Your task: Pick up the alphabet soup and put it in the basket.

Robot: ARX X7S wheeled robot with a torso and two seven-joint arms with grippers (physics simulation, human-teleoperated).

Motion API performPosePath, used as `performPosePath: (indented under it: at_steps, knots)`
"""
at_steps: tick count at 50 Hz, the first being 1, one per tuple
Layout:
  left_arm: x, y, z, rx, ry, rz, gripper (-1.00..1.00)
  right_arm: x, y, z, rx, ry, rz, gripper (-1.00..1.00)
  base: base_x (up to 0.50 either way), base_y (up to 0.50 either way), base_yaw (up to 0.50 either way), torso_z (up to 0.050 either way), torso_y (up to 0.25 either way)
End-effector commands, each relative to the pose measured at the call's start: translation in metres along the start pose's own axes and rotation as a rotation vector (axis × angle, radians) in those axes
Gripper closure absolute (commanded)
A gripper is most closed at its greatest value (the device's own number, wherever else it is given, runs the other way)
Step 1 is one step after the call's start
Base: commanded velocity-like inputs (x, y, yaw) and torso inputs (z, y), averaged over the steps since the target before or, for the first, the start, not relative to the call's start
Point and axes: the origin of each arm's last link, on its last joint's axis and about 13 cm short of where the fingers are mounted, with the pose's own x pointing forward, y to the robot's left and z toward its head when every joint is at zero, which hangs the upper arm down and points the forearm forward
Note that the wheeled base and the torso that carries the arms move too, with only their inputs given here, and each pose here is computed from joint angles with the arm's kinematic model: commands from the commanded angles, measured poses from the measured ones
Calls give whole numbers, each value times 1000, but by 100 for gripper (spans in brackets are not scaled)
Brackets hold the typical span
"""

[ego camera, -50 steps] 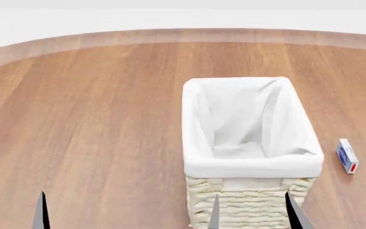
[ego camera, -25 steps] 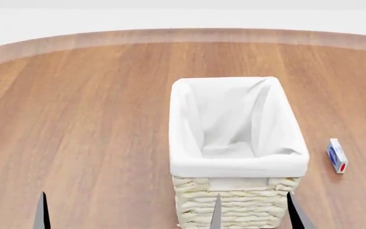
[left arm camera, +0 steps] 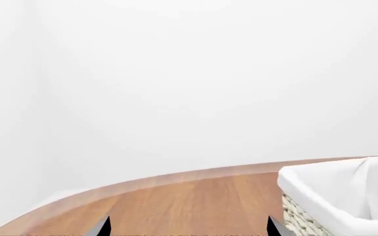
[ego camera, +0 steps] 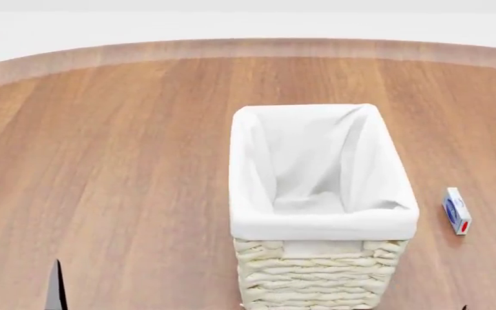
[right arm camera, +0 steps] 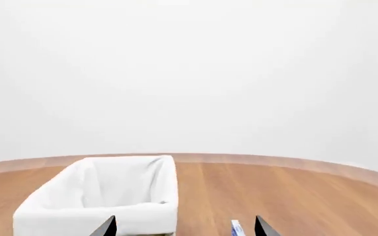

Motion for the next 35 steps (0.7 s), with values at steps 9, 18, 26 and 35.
performPosePath:
  at_steps: [9, 18, 26, 35]
  knots:
    - [1, 1, -2, 13, 9, 11, -100, -32, -36, -2, -41, 33, -31, -100, 0, 0, 0, 0, 0]
    - [1, 1, -2, 14, 8, 15, -100, -52, -29, -17, -18, 73, -19, -100, 0, 0, 0, 0, 0]
    - [2, 0, -4, 17, 10, 10, -100, -76, -23, -42, -44, 129, -39, -100, 0, 0, 0, 0, 0]
    - [2, 1, -3, 23, 8, 21, -100, -83, -19, -57, -56, 91, -74, -100, 0, 0, 0, 0, 0]
